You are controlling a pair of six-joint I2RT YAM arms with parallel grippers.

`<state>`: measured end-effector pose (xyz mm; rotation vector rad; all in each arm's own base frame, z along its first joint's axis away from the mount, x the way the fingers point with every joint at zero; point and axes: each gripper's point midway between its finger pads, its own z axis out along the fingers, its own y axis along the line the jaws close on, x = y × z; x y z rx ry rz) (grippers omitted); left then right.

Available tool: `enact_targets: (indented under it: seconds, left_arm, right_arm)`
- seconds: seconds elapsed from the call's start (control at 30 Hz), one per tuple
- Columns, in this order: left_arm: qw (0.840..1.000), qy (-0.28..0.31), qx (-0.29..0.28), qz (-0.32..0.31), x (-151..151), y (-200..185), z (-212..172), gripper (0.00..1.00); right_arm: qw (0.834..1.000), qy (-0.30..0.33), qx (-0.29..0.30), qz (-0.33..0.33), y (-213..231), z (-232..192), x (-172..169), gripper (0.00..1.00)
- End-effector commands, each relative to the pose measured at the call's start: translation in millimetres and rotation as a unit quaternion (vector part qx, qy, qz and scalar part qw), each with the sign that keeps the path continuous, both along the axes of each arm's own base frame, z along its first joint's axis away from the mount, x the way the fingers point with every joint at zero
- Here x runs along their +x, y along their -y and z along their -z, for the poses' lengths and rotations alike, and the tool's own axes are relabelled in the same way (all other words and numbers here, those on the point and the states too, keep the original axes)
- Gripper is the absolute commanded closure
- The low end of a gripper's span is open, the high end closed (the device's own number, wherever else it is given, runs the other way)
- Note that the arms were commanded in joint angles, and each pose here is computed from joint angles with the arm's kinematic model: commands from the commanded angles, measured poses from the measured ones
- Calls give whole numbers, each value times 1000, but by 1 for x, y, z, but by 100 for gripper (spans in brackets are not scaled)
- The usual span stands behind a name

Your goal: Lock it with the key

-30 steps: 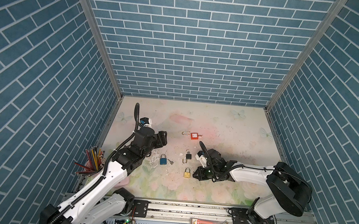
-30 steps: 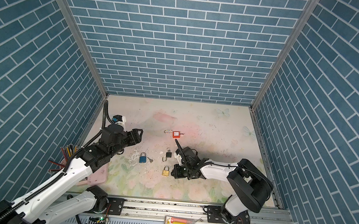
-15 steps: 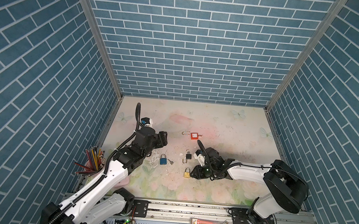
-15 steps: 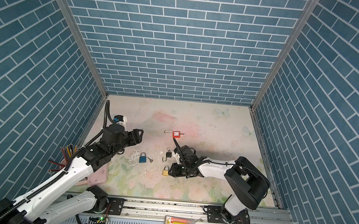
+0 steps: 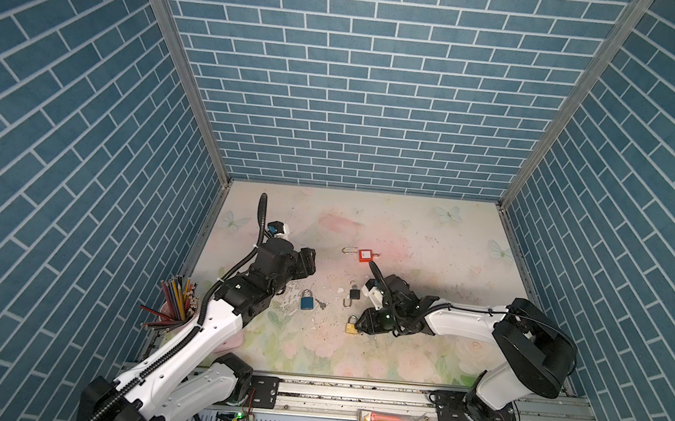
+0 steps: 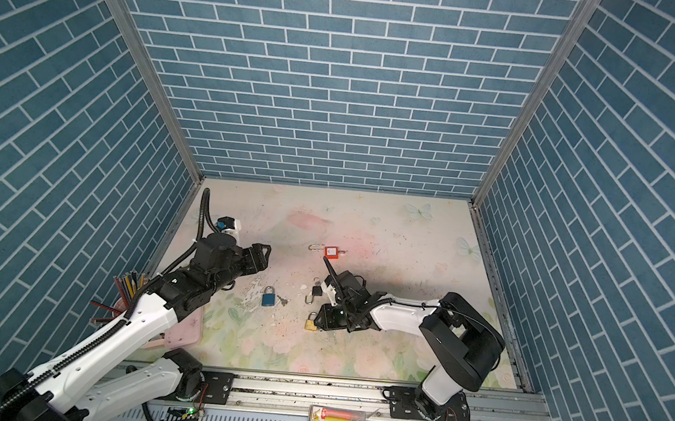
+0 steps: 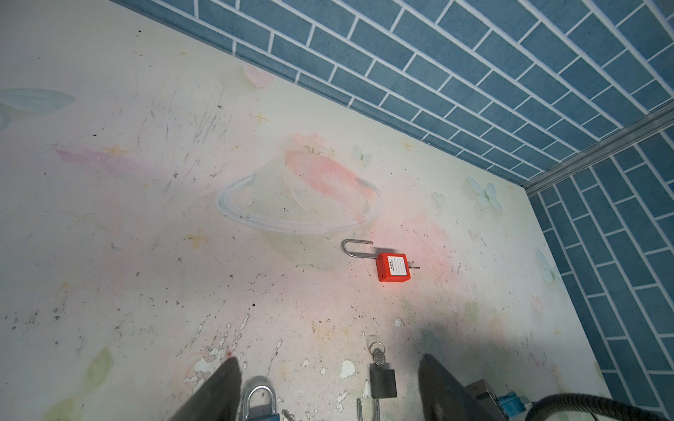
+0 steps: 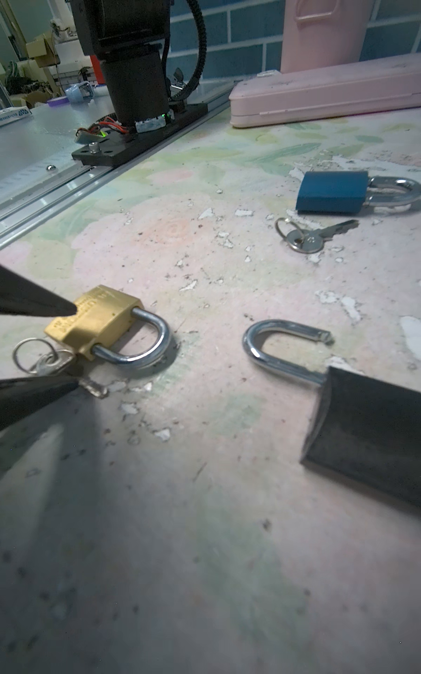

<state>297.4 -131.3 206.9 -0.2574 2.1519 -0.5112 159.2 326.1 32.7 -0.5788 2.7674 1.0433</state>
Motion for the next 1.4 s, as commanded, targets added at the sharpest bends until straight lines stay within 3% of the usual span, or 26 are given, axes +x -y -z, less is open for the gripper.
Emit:
enact_targets:
  seconds: [0.0,0.33,0.43,0.63,0.73,0.87,1.1,1.37]
  left_arm:
    - [1000,7,4,-2,3,-2,-6,22]
    - [1000,4,2,0,2,-1,-5,21]
    - [1000,9,2,5,2,0,-10,13]
    - [999,35,-3,-6,3,-8,-23,12]
    - [999,37,-14,-20,5,-17,-21,13]
    - [999,16,-30,-18,3,-18,-12,13]
    - [999,-22,-38,21,-13,-8,13,13]
    - [997,-66,-4,25,-29,-15,35,13]
  right_arm:
    - [1000,10,7,-10,-7,-10,2,70]
    - [999,34,5,-2,-3,-23,11,70]
    - [996,86,1,0,0,-47,27,68]
    - [970,238,-55,2,22,-99,79,52]
    - [962,267,-63,4,28,-110,102,47]
    - [971,227,-69,11,33,-104,121,44]
    - [988,129,-82,-11,23,-59,111,43]
    - [971,138,-192,-35,25,-23,94,43]
